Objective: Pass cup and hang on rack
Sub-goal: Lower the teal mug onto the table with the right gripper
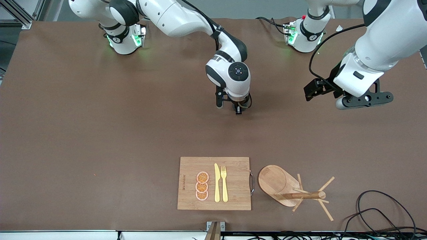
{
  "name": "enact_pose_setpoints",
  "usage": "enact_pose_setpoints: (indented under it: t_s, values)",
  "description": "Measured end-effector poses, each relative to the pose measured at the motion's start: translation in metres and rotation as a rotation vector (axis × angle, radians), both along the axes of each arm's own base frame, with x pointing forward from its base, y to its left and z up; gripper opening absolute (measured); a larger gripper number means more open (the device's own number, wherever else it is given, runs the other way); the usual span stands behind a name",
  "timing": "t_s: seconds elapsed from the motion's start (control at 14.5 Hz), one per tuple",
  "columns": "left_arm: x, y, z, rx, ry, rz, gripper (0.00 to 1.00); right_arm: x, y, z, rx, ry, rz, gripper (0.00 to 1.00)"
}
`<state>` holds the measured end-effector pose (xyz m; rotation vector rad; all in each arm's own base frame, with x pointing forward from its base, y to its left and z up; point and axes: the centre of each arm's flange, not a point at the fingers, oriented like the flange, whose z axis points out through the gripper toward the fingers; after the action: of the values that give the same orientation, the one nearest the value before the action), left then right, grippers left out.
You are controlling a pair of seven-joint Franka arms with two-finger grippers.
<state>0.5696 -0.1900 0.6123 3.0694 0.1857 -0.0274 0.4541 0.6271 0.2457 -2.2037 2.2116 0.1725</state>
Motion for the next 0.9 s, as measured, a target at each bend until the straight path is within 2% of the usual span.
enact_pose_setpoints:
  t_s: [0.28, 0.48, 0.69, 0.9]
  values:
    - [-0.001, -0.001, -0.002, 0.012, 0.007, 0.052, 1.00, 0.000, 0.001, 0.001, 0.002, -0.002, 0.000, 0.72]
    - [-0.006, -0.007, -0.012, 0.067, 0.011, 0.041, 1.00, 0.002, 0.001, 0.004, 0.006, -0.007, -0.001, 0.72]
    - [-0.012, -0.010, -0.014, 0.095, 0.010, 0.031, 1.00, 0.012, -0.002, 0.020, 0.021, -0.022, -0.012, 0.72]
    - [-0.018, -0.007, -0.014, 0.104, 0.011, 0.032, 0.99, 0.025, -0.016, 0.038, 0.001, 0.000, -0.027, 0.72]
